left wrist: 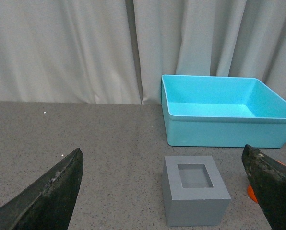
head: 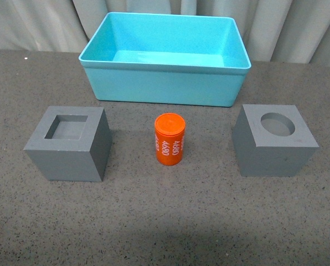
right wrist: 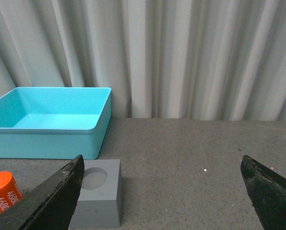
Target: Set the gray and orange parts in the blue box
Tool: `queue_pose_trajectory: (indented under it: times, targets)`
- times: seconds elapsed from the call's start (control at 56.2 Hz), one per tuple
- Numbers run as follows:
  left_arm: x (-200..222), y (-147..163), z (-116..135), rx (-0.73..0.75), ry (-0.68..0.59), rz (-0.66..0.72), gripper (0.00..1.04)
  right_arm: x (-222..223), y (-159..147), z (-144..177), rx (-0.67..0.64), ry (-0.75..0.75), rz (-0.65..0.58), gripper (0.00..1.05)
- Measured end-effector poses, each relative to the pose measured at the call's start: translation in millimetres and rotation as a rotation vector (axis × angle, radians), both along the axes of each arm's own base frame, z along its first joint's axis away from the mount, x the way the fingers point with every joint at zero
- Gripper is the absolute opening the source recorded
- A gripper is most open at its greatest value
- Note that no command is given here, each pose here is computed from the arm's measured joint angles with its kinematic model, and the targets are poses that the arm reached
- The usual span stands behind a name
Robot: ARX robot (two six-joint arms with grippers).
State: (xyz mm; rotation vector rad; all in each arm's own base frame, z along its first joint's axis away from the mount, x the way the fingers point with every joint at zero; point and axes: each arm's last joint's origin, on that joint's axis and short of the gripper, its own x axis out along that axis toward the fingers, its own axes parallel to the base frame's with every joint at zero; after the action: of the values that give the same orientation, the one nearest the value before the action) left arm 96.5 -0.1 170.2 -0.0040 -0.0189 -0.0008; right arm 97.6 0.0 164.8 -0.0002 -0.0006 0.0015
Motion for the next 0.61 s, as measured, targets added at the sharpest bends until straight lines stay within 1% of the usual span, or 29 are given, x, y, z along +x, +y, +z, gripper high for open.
queue_pose_trajectory:
  times: [0.605]
  targets:
    - [0.0, 0.0, 0.0, 0.000, 0.000, 0.000, 0.98, 0.0, 0.0, 0.0, 0.000, 0.000, 0.000, 0.95]
